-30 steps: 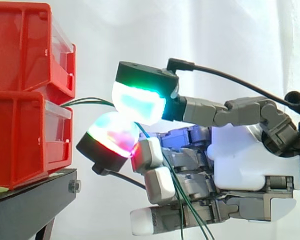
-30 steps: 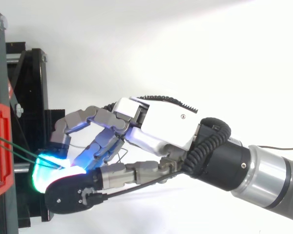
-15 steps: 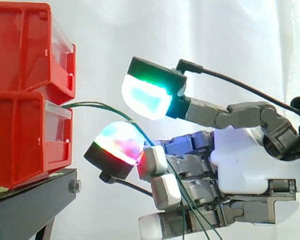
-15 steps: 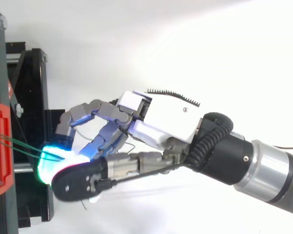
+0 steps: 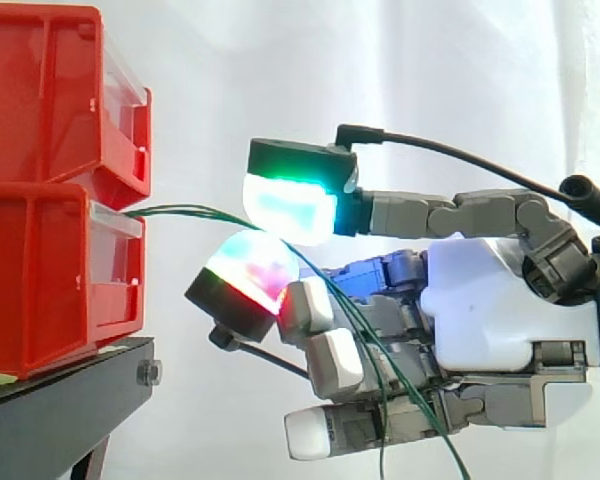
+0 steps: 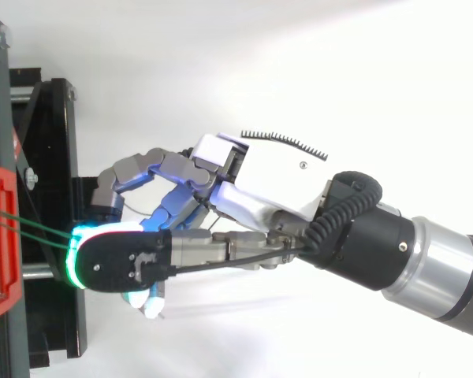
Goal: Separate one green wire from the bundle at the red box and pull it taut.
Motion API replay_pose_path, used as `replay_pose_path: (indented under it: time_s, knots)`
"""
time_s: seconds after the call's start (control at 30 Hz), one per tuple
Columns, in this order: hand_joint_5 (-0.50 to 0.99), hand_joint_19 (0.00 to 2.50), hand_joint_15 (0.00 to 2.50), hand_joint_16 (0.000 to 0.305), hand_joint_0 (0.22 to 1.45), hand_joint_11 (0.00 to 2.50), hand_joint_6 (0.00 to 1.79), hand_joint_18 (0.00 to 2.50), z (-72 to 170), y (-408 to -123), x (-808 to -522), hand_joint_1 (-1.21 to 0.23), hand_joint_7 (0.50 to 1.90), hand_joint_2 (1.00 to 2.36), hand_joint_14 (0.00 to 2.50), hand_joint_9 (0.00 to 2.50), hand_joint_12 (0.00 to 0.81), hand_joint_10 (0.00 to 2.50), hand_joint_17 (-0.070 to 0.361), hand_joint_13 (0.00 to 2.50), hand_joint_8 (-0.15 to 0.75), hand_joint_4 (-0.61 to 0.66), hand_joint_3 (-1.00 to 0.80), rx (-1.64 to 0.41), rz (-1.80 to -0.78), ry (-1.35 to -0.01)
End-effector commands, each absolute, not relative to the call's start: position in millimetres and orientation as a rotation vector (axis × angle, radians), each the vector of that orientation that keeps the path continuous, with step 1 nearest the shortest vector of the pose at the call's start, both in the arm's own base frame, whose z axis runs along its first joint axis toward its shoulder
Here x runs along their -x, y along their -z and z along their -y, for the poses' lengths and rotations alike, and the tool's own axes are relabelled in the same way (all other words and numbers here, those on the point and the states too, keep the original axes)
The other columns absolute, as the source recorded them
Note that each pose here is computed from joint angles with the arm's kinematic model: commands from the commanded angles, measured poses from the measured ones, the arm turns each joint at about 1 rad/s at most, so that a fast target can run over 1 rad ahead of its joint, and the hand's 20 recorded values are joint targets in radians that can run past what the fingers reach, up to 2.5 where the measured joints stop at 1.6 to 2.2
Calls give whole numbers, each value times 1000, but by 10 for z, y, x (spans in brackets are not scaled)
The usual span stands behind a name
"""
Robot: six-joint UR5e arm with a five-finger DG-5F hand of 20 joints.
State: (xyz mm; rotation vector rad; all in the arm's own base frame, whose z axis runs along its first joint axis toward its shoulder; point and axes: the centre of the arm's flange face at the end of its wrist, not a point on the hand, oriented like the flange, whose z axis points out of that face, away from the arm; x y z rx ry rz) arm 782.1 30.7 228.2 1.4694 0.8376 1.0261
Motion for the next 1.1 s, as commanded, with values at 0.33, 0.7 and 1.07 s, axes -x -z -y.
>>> replay_pose_path:
  time_s: [0.33, 0.7, 1.07]
  knots:
    - [-210, 510, 721, 48, 706, 983, 932, 876, -315, -2380, -7851, -817, 931, 1011, 27, 1043, 363, 19, 109, 1164, 261, 26, -344, -1461, -842, -1025]
    - [-203, 509, 724, 47, 726, 964, 929, 874, -334, -2383, -7838, -845, 977, 1001, 26, 1062, 358, 18, 107, 1163, 254, 57, -494, -1468, -846, -1024]
    - [-184, 559, 724, 54, 519, 950, 904, 942, -316, -2368, -7817, -480, 994, 1000, 25, 1147, 396, 19, 121, 1227, 287, 121, -500, -1479, -859, -1010]
